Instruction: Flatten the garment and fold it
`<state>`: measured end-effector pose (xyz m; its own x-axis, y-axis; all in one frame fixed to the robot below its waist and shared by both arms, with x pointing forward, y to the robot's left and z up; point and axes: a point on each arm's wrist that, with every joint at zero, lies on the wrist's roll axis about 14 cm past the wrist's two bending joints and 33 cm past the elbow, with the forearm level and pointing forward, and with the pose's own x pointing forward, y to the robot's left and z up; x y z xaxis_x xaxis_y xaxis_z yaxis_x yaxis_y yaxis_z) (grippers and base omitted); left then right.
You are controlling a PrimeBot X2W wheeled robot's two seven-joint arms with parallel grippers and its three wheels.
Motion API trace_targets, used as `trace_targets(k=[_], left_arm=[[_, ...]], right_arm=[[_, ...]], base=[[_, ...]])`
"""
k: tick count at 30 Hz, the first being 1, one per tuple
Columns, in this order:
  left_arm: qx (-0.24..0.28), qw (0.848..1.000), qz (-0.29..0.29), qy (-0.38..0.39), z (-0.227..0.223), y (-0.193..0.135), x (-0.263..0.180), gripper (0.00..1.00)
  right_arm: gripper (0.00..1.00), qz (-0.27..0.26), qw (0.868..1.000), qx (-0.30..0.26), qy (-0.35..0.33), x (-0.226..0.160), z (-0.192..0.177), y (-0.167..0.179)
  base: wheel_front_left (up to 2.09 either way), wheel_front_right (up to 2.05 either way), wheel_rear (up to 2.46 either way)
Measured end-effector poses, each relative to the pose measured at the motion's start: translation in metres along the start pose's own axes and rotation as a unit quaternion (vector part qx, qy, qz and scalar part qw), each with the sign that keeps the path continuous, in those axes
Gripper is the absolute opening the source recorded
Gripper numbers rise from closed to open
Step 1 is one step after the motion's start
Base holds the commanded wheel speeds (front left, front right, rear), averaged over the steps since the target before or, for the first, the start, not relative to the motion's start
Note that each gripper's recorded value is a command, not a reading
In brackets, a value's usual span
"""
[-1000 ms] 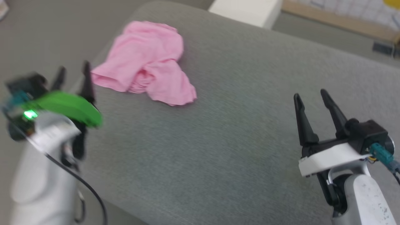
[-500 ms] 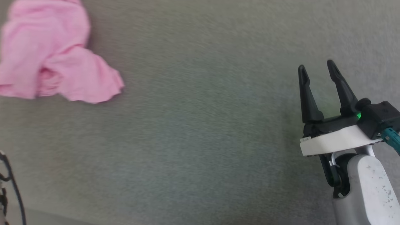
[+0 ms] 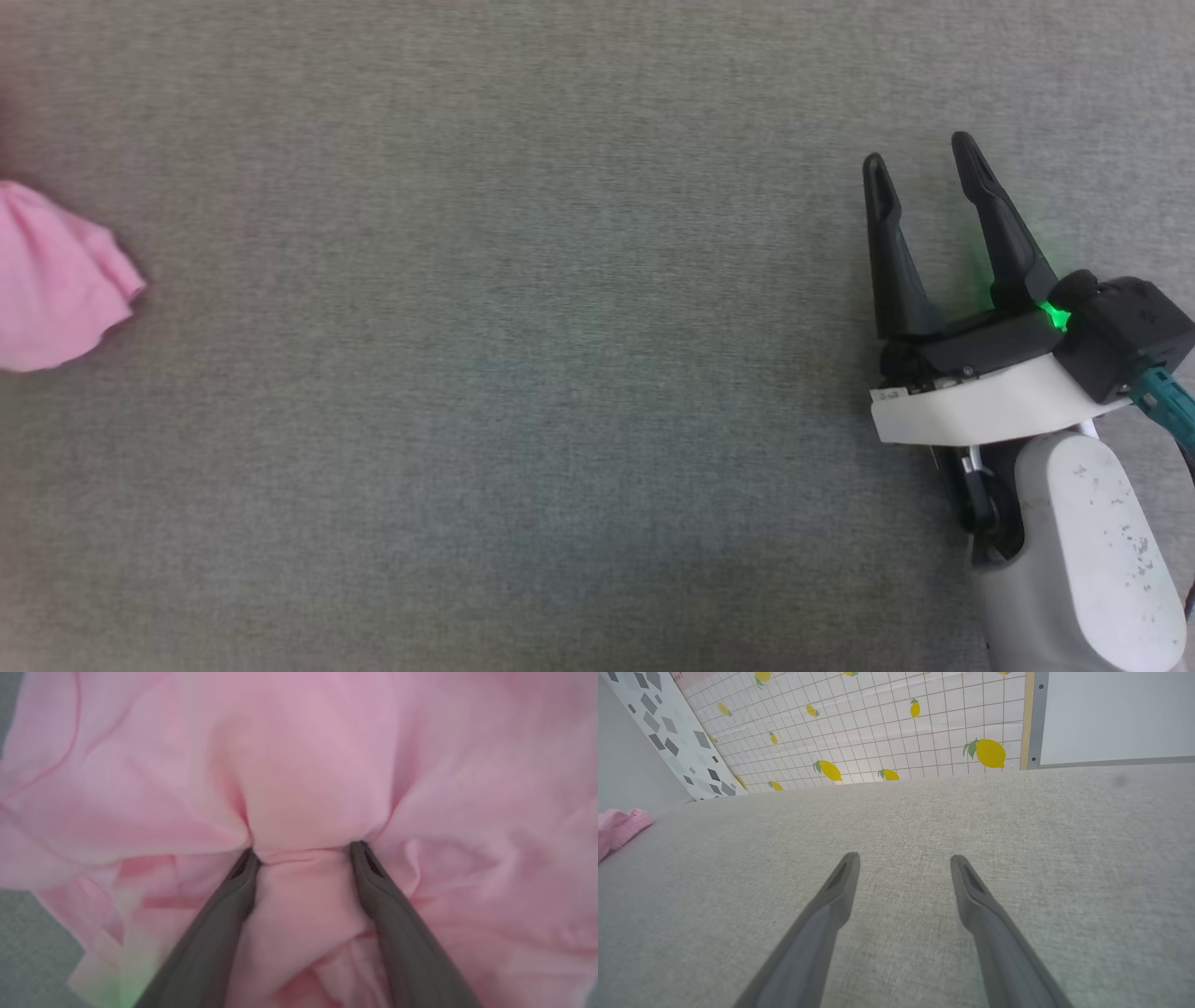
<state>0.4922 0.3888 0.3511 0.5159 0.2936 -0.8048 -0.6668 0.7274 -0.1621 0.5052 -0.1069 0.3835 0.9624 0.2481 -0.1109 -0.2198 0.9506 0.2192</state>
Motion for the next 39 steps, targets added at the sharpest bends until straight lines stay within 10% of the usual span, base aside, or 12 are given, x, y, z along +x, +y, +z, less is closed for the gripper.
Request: trace_targets(k=[1, 2, 10, 21, 32, 39], left_arm=[[0.009, 1.0, 0.003, -0.001, 0.0, -0.001, 0.001, 0.02], [0.021, 1.0, 0.004, -0.003, 0.001, -0.001, 0.002, 0.0], [0.122, 0.968, -0.005, -0.22, 0.061, -0.014, -0.029, 0.0], [0.182, 0.8, -0.15, -0.552, 0.153, -0.091, -0.191, 0.0], [0.183, 0.681, -0.365, -0.607, 0.104, -0.2, -0.339, 0.0], [0.186, 0.645, -0.523, -0.526, 0.005, -0.287, -0.386, 0.0]], right_arm=[[1.0, -0.002, 1.0, -0.001, 0.0, 0.0, 0.0, -0.002], [1.0, -0.004, 1.0, -0.001, 0.001, -0.001, 0.0, -0.003], [1.0, -0.02, 1.0, -0.004, 0.003, -0.012, 0.007, -0.011], [1.0, -0.038, 0.999, -0.009, -0.012, -0.061, 0.039, -0.008], [1.0, -0.038, 0.995, -0.029, -0.086, -0.102, 0.109, 0.004], [1.0, -0.066, 0.99, -0.041, -0.12, -0.135, 0.139, -0.008]], base=[[0.0, 0.0, 0.0], [0.0, 0.0, 0.0], [0.0, 0.0, 0.0], [0.0, 0.0, 0.0], [0.0, 0.0, 0.0], [0.0, 0.0, 0.0]])
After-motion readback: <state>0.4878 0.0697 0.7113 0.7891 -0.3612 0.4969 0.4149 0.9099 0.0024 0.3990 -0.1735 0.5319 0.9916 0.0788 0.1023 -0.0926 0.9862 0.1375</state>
